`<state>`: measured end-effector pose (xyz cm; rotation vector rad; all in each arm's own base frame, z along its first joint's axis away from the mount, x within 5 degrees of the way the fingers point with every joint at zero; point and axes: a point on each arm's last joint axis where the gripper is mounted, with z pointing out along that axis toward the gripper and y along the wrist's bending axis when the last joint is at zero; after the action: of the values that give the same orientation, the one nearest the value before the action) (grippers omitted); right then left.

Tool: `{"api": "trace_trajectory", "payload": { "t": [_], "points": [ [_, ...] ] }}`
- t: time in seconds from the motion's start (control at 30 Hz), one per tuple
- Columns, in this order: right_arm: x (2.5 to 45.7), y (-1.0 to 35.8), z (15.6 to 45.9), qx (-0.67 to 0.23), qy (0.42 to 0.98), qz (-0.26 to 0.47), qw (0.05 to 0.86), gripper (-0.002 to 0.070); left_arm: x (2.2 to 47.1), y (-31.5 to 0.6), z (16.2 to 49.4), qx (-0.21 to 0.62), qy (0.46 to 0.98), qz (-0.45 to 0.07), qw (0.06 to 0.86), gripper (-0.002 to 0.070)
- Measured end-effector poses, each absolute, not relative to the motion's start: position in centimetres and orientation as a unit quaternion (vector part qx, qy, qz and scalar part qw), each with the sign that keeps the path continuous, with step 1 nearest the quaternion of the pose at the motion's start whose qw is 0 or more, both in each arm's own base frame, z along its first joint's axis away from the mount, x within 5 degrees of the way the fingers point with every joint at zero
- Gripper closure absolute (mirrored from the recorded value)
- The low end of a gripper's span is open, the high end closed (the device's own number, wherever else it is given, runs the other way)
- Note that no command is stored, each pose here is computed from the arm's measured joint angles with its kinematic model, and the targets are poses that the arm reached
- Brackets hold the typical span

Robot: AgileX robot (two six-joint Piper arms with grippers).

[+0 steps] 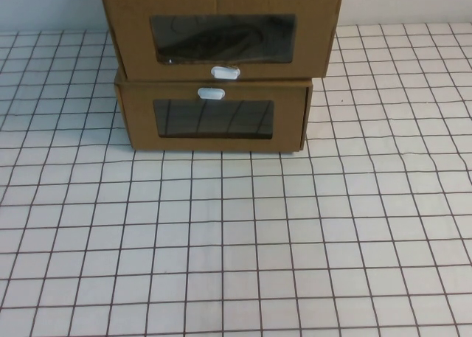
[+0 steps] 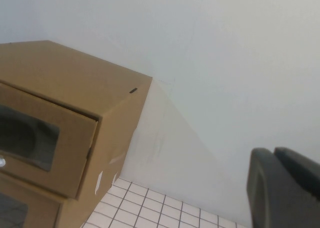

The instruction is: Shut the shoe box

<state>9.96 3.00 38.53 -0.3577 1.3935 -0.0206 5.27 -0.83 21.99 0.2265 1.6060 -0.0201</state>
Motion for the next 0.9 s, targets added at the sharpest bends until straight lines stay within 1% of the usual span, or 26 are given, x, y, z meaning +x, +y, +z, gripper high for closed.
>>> {"api": "trace_trajectory", "payload": {
  "t": [0.07,0.13,0.23,0.9],
  "points": [
    [10.0,3.0,38.5,-0.164,0.639,-0.010,0.752,0.0689,5.5,-0.8,20.0,0.099,0.732,-0.002,0.674,0.0677],
    [10.0,3.0,38.5,-0.164,0.639,-0.010,0.752,0.0689,5.4,-0.7,18.3,0.097,0.766,0.002,0.635,0.0677],
    [10.0,3.0,38.5,-0.164,0.639,-0.010,0.752,0.0689,5.3,-0.6,17.1,0.098,0.799,0.007,0.594,0.0678],
    [10.0,3.0,38.5,-0.164,0.639,-0.010,0.752,0.0690,5.2,-0.5,17.0,0.101,0.803,0.010,0.587,0.0678]
  ]
}}
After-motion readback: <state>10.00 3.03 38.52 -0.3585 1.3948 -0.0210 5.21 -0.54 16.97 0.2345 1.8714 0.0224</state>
